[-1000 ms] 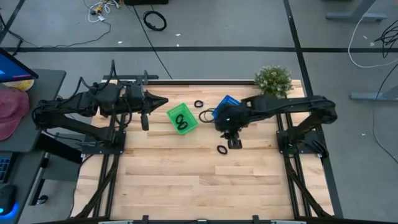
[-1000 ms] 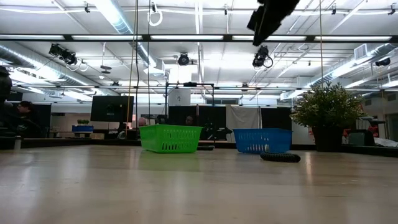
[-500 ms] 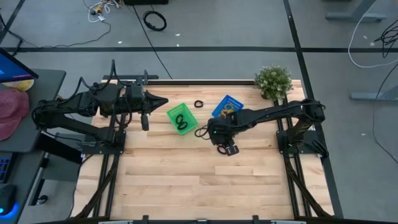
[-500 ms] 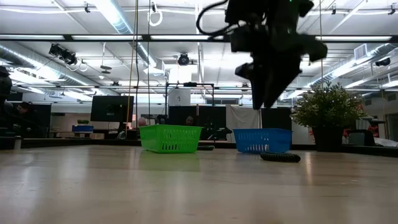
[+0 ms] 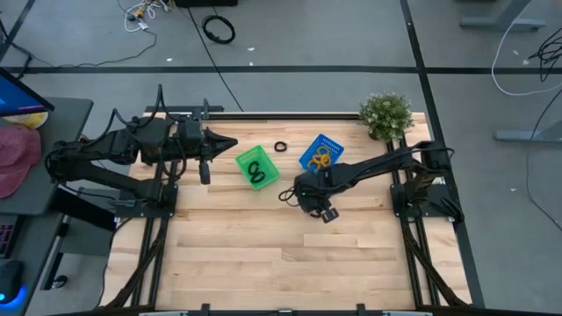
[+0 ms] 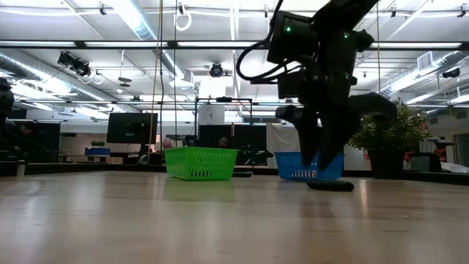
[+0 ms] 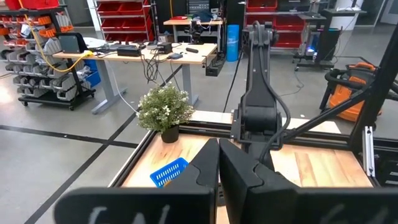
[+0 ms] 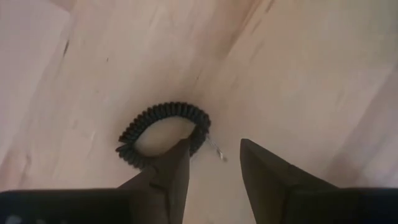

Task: Sort spring keychains
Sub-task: Put the black spring keychain into the green bin

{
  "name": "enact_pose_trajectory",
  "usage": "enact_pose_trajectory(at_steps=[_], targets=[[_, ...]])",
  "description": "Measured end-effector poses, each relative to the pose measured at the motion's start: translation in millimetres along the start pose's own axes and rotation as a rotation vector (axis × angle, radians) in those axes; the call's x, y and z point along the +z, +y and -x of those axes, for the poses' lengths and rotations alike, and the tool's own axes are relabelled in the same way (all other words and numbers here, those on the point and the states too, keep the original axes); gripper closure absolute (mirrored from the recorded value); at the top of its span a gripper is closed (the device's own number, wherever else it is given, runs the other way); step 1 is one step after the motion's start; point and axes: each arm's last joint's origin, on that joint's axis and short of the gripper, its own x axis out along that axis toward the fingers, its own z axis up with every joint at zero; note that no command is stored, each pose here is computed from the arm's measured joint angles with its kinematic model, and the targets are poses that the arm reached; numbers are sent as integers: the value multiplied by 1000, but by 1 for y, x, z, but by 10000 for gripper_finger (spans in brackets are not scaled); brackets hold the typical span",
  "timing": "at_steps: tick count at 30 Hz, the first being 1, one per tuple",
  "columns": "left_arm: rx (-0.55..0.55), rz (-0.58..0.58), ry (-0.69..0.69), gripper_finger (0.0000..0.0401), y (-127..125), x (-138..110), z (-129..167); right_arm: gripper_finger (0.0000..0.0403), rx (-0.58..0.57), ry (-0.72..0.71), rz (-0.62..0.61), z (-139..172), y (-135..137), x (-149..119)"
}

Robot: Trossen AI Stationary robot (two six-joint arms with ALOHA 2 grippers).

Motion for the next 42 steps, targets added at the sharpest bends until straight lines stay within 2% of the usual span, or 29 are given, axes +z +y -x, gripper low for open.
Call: enact_pose_trajectory(at_steps=[4, 8, 12, 17, 21, 25, 32, 37, 42], targets=[[0, 6, 0, 385, 0, 0, 0, 258, 14, 18, 68, -11, 0, 0], [0, 22, 0, 385, 0, 0, 0, 266, 19, 28, 81, -14, 0, 0], [0, 25, 0, 385, 0, 0, 0, 303, 12, 16, 85, -14, -1, 1], [0, 25, 1, 385, 0, 0, 0, 386, 13, 20, 84, -14, -1, 1], [0, 24, 1, 385, 0, 0, 0, 394, -39, 62, 73, -13, 0, 1], [0, 25, 1, 385, 0, 0, 0, 399, -35, 81, 67, -2, 0, 9], [0, 24, 1, 385, 0, 0, 0, 402, -70, 6, -16, 50, -6, 43], [0, 23, 5, 385, 0, -1, 0, 402, -161, -97, -107, 111, -10, 57], [0, 24, 4, 385, 0, 0, 0, 403, -286, -236, -286, 176, -11, 54]])
